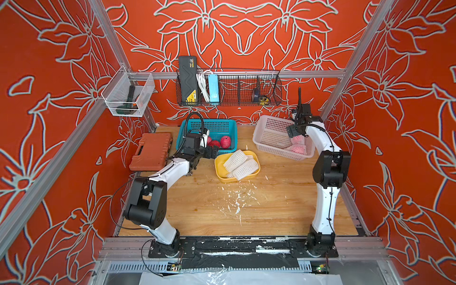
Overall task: Remove foam nets from apples
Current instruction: Pick up the apple from the basket.
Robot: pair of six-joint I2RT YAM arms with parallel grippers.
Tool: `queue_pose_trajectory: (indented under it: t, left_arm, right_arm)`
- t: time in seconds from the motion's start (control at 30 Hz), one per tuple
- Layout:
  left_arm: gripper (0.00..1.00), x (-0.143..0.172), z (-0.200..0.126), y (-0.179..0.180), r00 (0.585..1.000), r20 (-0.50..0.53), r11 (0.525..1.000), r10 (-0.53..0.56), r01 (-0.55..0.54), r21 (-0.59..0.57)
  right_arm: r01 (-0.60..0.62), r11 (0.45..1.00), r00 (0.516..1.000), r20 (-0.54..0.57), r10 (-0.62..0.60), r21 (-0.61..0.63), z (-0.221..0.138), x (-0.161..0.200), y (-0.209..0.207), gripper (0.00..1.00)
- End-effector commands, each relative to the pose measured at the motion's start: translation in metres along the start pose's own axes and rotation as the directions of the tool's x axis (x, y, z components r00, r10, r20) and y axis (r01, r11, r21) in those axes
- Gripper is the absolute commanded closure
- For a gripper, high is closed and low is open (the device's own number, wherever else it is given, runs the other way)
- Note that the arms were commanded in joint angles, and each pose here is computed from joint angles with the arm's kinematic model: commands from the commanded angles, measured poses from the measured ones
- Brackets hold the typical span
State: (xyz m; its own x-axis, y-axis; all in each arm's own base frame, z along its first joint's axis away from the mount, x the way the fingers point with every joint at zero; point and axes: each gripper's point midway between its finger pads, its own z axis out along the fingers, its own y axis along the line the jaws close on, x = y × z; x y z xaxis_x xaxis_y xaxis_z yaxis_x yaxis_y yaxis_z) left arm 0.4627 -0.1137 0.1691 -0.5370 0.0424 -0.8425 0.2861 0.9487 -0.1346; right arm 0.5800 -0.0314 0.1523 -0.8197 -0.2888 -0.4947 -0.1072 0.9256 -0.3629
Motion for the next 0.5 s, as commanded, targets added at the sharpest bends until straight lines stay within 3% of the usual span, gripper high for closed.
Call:
queue_pose_trajectory:
  t: [0.0, 0.47]
  left_arm:
    - [0.02, -0.012, -0.005, -0.007, 0.999, 0.024, 0.999, 0.023, -0.024, 0.037]
    - [0.02, -0.011, 0.002, -0.01, 0.999, -0.004, 0.998, 0.039, -0.039, 0.058]
  right_arm:
    - [0.007, 1.0, 0.994, -0.107, -0.006, 0.008, 0.02, 0.018, -0.001, 0.02]
    - [-0.049, 0.999, 0.985, -0.163, 0.047, -0.01, 0.077, 0.035, 0.001, 0.02]
